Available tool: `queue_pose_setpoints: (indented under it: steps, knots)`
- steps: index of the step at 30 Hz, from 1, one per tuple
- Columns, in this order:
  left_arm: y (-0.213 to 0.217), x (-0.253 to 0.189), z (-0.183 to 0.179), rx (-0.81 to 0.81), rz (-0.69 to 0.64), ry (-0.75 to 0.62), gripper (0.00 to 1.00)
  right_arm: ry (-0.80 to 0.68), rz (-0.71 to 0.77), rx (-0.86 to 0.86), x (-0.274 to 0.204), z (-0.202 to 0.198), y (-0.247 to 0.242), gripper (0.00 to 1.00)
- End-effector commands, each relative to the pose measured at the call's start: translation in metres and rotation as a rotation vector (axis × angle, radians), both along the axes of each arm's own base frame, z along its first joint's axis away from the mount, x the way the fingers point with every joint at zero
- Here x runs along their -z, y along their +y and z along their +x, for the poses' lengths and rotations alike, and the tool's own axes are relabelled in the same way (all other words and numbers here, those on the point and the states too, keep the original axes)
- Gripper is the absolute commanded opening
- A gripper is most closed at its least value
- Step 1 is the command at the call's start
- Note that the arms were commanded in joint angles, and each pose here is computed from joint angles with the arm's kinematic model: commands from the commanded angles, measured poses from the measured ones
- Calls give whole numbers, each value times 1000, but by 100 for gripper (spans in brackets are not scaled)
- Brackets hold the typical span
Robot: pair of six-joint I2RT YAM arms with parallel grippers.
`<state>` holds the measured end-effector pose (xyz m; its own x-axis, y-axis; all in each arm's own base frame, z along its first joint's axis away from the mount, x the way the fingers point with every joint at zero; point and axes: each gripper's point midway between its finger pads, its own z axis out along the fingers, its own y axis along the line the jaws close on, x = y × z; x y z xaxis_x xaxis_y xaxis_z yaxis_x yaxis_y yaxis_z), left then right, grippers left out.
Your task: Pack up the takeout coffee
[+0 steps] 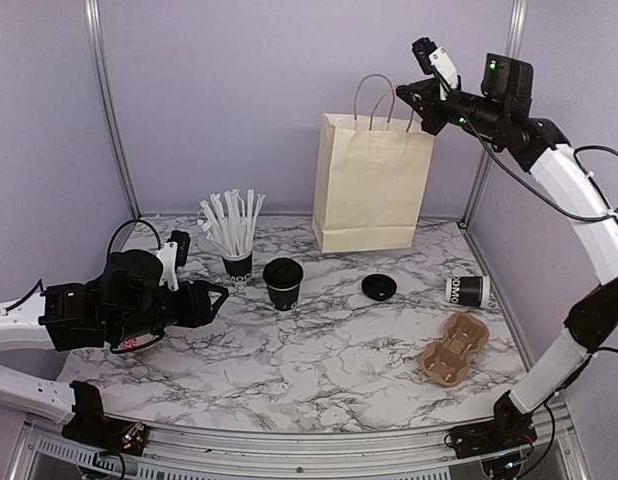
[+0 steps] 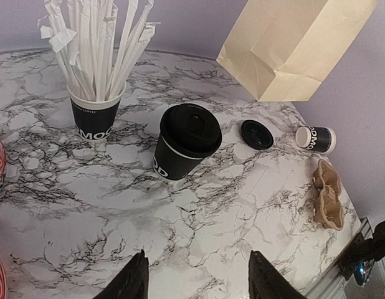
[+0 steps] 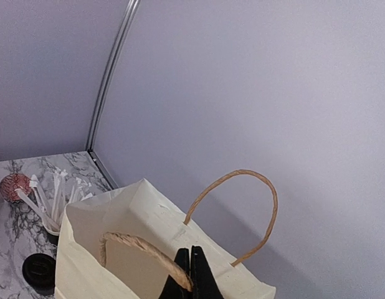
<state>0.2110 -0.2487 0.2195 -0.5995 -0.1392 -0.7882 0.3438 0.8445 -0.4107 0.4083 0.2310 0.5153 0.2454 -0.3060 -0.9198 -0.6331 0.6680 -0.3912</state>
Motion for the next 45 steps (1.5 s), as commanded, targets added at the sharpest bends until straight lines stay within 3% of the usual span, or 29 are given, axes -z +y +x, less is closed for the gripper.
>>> queue_pose_setpoints:
  steps: [1, 8, 17, 23, 28, 41, 43, 45]
  knots:
    - [10, -11, 6, -33, 48, -49, 56, -18, 11, -196, -13, -57, 27, 0]
    - [19, -23, 11, -69, 70, -82, 57, 54, -15, -456, 0, -126, 44, 0]
    - [22, -39, 16, -85, 67, -82, 62, 168, -59, -678, 37, -182, 74, 0]
    - [18, -49, 17, -76, 34, -76, 63, 262, -82, -686, 79, -180, 105, 0]
    - [12, -58, 13, -52, -25, -52, 63, 295, -60, -652, 86, -166, 120, 0]
    - [-3, -67, -2, 48, -109, 4, 69, 404, -99, -739, 131, -181, 136, 0]
    - [-6, -69, -1, 59, -95, -6, 70, 409, -111, -776, 134, -189, 136, 6]
    - [-9, -75, 2, 67, -79, -27, 70, 418, -128, -823, 138, -198, 136, 22]
